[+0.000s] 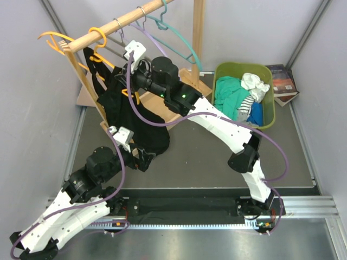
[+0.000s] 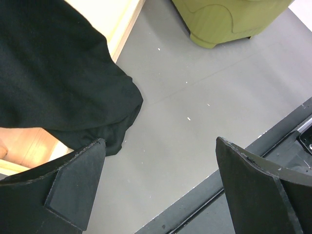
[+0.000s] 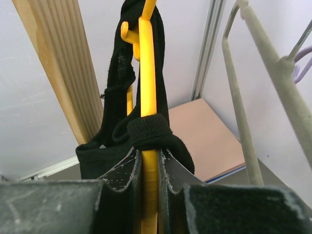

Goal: Place the tank top on the hanger

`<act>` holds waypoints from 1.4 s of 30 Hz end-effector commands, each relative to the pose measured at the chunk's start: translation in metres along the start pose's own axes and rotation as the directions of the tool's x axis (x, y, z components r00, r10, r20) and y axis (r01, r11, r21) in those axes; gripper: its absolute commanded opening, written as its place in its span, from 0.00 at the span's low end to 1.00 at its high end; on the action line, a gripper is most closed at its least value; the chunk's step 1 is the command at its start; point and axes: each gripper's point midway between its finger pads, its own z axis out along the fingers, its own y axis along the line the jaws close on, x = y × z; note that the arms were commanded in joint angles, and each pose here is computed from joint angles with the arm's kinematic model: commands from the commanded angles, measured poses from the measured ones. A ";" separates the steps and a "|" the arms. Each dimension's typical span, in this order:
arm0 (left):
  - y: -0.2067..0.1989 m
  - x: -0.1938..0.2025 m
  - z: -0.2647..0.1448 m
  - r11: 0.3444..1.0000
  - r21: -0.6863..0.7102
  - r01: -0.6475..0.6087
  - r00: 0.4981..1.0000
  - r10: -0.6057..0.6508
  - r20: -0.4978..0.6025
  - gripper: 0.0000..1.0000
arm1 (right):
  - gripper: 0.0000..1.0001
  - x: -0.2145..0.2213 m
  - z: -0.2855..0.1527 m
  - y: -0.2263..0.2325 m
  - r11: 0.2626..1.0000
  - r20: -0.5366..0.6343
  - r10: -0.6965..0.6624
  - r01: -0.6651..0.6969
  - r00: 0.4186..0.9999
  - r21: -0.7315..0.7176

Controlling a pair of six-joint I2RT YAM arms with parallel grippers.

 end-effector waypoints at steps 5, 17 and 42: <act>-0.002 -0.008 0.004 1.000 0.008 -0.009 1.000 0.009 0.029 0.99 | 0.00 -0.029 -0.012 0.000 1.000 0.048 0.004 -0.004 0.999 0.001; -0.002 -0.013 0.000 1.000 0.008 -0.006 0.998 0.005 0.059 0.99 | 0.59 -0.065 -0.057 0.022 1.000 0.085 0.007 -0.006 0.996 -0.011; 0.044 0.075 0.067 0.882 -0.331 0.336 0.933 -0.361 -0.015 0.97 | 0.97 -0.062 -0.228 0.024 0.995 0.124 0.021 -0.032 0.992 0.094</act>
